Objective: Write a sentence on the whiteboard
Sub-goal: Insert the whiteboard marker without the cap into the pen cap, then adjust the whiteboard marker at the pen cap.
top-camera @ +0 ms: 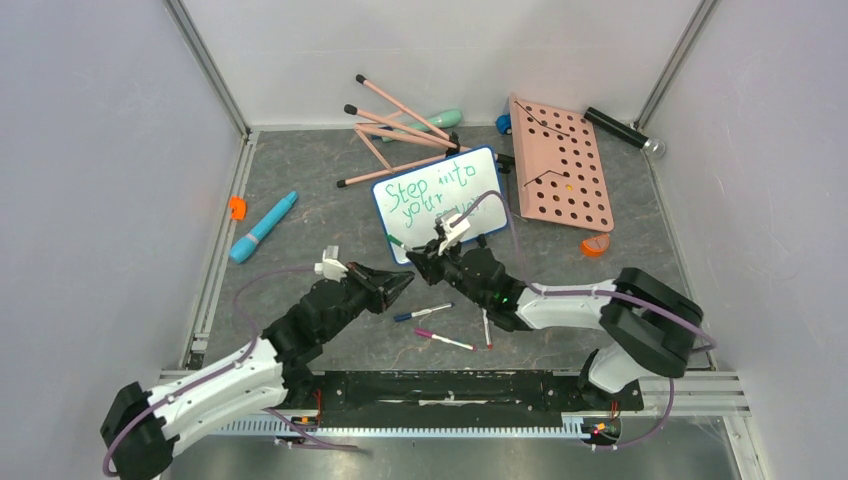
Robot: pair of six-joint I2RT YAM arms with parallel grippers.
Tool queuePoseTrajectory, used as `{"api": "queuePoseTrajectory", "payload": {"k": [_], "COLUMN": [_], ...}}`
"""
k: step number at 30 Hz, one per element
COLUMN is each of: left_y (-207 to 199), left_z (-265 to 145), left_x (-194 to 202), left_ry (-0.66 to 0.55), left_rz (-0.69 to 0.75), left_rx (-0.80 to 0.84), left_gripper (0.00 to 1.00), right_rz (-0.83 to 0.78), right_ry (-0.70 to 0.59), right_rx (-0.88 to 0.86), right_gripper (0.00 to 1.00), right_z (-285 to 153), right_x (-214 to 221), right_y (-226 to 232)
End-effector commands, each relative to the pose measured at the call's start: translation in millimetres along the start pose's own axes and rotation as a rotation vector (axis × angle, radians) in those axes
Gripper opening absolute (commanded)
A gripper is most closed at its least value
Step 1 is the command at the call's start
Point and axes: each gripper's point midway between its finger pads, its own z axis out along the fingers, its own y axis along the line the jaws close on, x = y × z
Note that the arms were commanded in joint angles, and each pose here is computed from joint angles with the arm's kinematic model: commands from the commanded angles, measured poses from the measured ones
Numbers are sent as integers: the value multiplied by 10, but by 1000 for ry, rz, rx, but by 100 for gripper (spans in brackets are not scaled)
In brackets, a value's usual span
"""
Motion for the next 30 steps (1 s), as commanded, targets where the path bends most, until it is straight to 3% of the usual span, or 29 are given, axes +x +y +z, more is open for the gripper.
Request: {"api": "queuePoseTrajectory", "payload": {"k": [1,4,10,20,28,30], "left_y": [69,101,84,186,194,215], "left_z": [-201,-297,-194,91,113,117], "left_x": [-335,-503,-529,-376,-372,-372], "left_ry": [-154,-213,-187,-73,-76,-77], "left_rz": [251,338,304,48,-67,-112], "left_rx": [-149,-214,-212,-144,-123,-110], "left_gripper": [31,53,73,78,74,70], "right_rz": [43,62,90,99,72,63], "right_ry": [4,88,221,263,255,241], "right_rx": [-27,-50,-110,-286,-299,-304], "right_gripper": [0,0,0,0,0,0], "right_z": [-163,-254,-502,-750,-698,-685], "right_x": [-219,-152,-28,-123,-70,-75], "right_y": [-9,-47,-18,285,321,350]}}
